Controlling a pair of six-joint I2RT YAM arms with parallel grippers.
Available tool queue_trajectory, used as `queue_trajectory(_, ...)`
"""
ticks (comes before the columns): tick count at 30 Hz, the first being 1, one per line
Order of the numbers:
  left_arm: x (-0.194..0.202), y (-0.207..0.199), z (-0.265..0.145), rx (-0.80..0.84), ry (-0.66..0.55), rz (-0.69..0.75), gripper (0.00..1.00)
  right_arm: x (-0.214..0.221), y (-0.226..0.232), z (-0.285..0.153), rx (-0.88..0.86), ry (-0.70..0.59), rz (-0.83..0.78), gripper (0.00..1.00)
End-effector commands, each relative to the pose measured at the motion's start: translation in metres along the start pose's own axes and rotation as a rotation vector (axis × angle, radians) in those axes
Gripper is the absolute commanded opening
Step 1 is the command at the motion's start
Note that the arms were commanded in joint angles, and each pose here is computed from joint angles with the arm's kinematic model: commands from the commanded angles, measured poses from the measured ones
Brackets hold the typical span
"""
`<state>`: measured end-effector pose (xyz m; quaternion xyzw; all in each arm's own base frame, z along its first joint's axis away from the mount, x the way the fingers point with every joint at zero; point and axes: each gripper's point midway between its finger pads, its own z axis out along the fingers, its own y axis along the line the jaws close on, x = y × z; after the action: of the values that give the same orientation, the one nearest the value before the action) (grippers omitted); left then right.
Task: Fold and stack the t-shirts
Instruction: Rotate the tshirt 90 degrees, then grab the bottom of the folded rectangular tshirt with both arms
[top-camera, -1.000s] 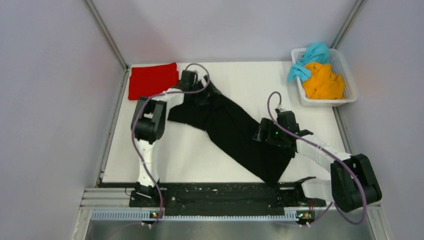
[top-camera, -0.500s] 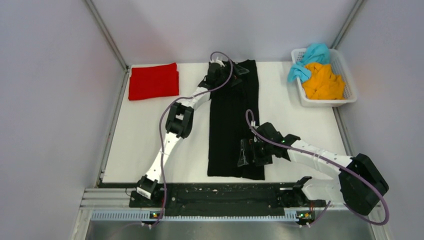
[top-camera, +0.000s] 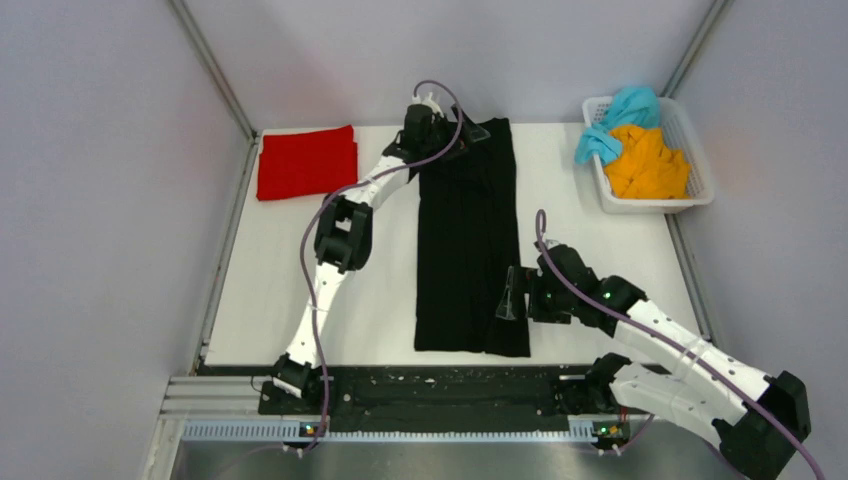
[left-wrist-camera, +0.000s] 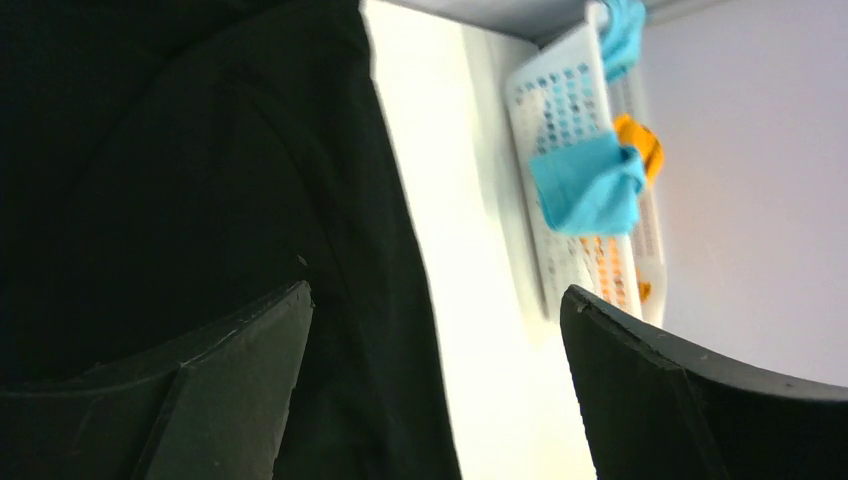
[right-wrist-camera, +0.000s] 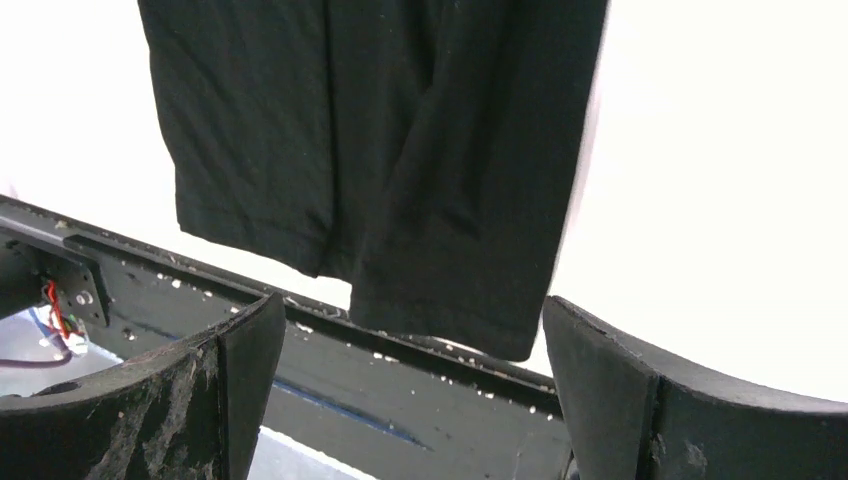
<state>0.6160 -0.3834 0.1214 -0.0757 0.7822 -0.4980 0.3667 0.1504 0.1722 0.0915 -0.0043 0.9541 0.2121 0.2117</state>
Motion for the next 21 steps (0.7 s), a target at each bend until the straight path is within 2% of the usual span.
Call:
queue_trajectory(1,-0.032,-0.145,-0.068,0.185,-0.009,0.227,0.99,-0.001,-0.016,-0.015,0.055,-0.066,0.066,0.99)
queue_trajectory(4,-0.011,-0.163,-0.106,0.14,0.061,0.278,0.99,0.018,-0.022,-0.014,0.051,-0.015,0.107,0.99)
queue_trajectory(7,0.033,-0.15,-0.152,0.021,0.131,0.308,0.99,0.041,-0.028,-0.008,0.04,0.062,0.136,0.94)
queue_trajectory(10,0.08,-0.119,-0.203,-0.152,0.122,0.304,0.99,0.057,-0.03,-0.003,0.02,0.116,0.159,0.89)
queue_trajectory(13,0.138,-0.095,-0.252,-0.207,0.17,0.243,0.99,0.065,-0.031,0.001,0.005,0.139,0.16,0.84)
queue_trajectory(15,0.171,-0.076,-0.283,-0.256,0.199,0.203,0.99,0.066,-0.032,0.004,-0.004,0.135,0.152,0.75)
queue_trajectory(19,0.223,-0.031,-0.345,-0.45,0.245,0.122,0.99,0.066,-0.026,0.014,-0.056,0.138,0.137,0.69)
queue_trajectory(21,0.243,-0.021,-0.366,-0.494,0.257,0.094,0.99,0.069,-0.027,0.019,-0.057,0.147,0.131,0.66)
